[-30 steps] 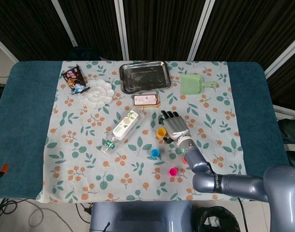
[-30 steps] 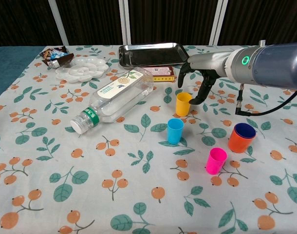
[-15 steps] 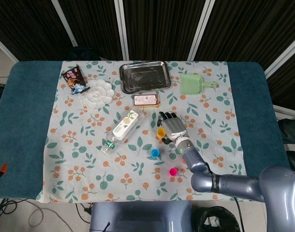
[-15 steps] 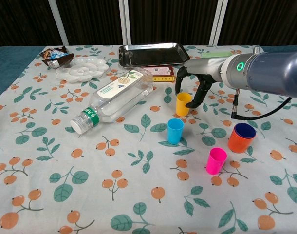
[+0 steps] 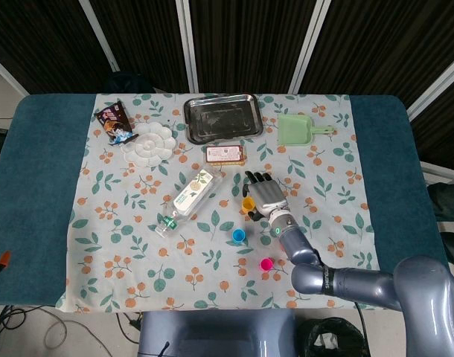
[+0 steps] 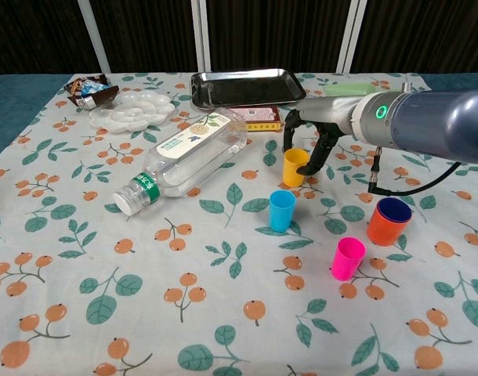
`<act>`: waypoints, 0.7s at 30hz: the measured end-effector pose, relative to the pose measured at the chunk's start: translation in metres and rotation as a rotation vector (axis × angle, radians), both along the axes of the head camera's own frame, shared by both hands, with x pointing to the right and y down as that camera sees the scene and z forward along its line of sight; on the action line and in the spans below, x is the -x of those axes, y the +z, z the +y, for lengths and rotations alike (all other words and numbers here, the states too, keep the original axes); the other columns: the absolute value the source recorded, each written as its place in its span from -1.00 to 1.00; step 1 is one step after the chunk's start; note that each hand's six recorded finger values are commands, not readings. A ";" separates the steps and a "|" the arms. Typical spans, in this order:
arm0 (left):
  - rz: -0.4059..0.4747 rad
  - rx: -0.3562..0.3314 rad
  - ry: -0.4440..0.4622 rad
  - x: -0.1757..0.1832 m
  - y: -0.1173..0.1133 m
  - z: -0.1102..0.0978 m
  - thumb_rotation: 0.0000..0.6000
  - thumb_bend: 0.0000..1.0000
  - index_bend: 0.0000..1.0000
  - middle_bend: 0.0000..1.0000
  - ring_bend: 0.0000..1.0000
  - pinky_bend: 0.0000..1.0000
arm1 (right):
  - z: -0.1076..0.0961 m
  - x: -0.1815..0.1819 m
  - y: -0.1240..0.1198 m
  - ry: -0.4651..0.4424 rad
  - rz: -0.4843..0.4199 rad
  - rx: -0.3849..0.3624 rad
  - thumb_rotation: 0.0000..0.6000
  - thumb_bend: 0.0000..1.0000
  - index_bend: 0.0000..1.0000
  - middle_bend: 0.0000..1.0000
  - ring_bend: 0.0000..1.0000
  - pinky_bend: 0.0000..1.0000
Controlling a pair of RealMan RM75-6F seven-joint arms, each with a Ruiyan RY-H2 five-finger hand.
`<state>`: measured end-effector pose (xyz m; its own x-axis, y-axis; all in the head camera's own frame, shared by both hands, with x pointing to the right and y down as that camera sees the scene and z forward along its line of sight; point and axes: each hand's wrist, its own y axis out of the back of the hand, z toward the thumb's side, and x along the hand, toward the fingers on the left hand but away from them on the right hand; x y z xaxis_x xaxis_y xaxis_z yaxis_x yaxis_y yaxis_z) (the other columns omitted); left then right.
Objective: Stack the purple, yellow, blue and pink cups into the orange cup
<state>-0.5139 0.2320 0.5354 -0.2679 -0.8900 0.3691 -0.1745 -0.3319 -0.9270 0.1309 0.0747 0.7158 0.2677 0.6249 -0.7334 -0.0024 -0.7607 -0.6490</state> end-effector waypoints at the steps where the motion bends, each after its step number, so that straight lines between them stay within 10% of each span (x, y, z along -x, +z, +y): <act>1: 0.000 0.000 0.000 0.000 0.000 0.000 1.00 -0.55 -0.72 -0.86 -0.99 -1.00 | 0.000 0.000 0.000 0.000 0.001 0.000 1.00 -0.21 -0.20 -1.00 -0.87 -0.82; 21: 0.001 -0.001 -0.001 0.001 0.000 0.000 1.00 -0.55 -0.72 -0.86 -0.99 -1.00 | -0.001 0.002 -0.003 0.002 -0.019 -0.001 1.00 -0.21 -0.07 -1.00 -0.84 -0.82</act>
